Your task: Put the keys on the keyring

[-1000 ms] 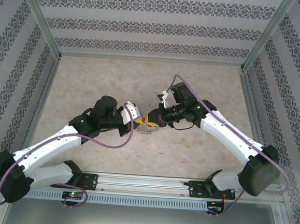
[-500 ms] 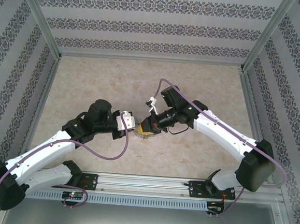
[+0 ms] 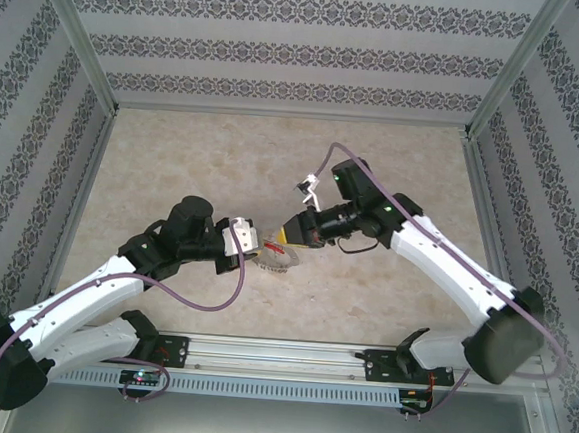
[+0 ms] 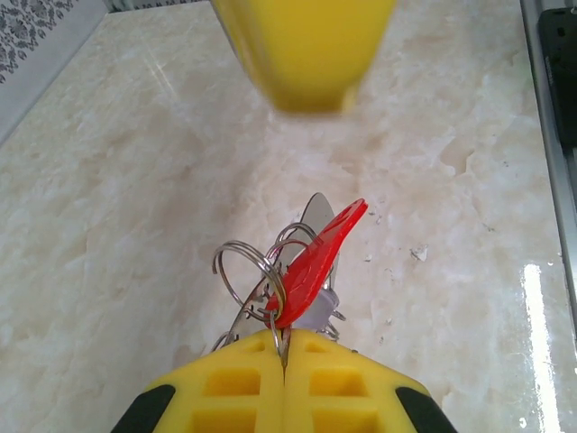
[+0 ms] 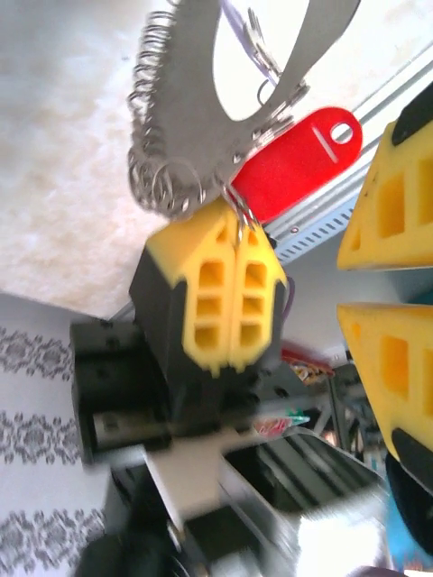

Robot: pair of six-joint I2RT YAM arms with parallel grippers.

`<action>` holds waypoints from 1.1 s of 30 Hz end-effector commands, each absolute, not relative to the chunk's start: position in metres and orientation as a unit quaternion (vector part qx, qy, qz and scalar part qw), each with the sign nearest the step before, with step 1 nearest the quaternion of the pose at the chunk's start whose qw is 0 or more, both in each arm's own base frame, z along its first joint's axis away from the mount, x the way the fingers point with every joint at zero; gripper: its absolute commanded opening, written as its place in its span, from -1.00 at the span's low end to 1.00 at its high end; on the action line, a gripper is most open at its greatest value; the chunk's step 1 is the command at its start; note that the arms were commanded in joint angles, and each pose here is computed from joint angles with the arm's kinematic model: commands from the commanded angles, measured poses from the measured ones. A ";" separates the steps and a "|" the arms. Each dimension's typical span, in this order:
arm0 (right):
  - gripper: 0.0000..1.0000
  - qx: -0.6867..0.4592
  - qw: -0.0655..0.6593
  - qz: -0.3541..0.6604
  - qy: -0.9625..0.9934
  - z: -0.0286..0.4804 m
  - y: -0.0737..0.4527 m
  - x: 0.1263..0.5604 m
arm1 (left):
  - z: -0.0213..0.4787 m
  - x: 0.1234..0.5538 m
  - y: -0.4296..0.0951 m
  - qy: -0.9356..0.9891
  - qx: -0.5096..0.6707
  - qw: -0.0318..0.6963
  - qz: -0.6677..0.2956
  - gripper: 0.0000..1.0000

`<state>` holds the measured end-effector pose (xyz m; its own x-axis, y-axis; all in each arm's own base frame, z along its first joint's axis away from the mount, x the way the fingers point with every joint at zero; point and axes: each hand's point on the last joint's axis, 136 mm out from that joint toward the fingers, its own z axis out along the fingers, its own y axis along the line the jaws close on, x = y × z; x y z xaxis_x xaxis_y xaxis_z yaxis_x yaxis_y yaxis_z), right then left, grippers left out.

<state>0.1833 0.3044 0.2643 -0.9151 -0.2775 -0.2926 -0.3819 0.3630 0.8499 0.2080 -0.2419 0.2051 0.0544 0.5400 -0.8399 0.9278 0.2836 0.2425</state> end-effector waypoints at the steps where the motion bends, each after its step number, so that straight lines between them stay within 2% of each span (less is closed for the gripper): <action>1: -0.55 -0.357 0.227 0.486 0.765 0.296 0.285 0.173 | 0.230 0.206 -0.248 0.626 0.562 0.490 -0.231 -1.00; 5: -0.31 -0.485 0.431 0.331 0.685 0.288 0.262 0.184 | 0.238 0.193 -0.254 0.604 0.576 0.483 -0.265 -1.00; 8: -0.28 -0.579 0.508 0.254 0.585 0.281 0.259 0.181 | 0.244 0.185 -0.260 0.589 0.584 0.476 -0.293 -1.00; 14: -0.22 -0.701 0.523 0.177 0.452 0.275 0.269 0.173 | 0.250 0.171 -0.265 0.568 0.603 0.454 -0.328 -1.00; 28: -0.19 -0.757 0.504 0.173 0.378 0.275 0.305 0.158 | 0.256 0.171 -0.275 0.555 0.608 0.443 -0.355 -1.00; 33: -0.32 -0.773 0.491 0.140 0.376 0.265 0.308 0.164 | 0.255 0.170 -0.275 0.555 0.610 0.438 -0.357 -1.00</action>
<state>0.1599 0.3057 0.2571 0.6329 -0.4389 -0.6378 -0.7644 -0.2233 -0.6048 0.1714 -0.2718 0.2335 0.0826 0.4157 -0.9058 0.9941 0.0299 0.1044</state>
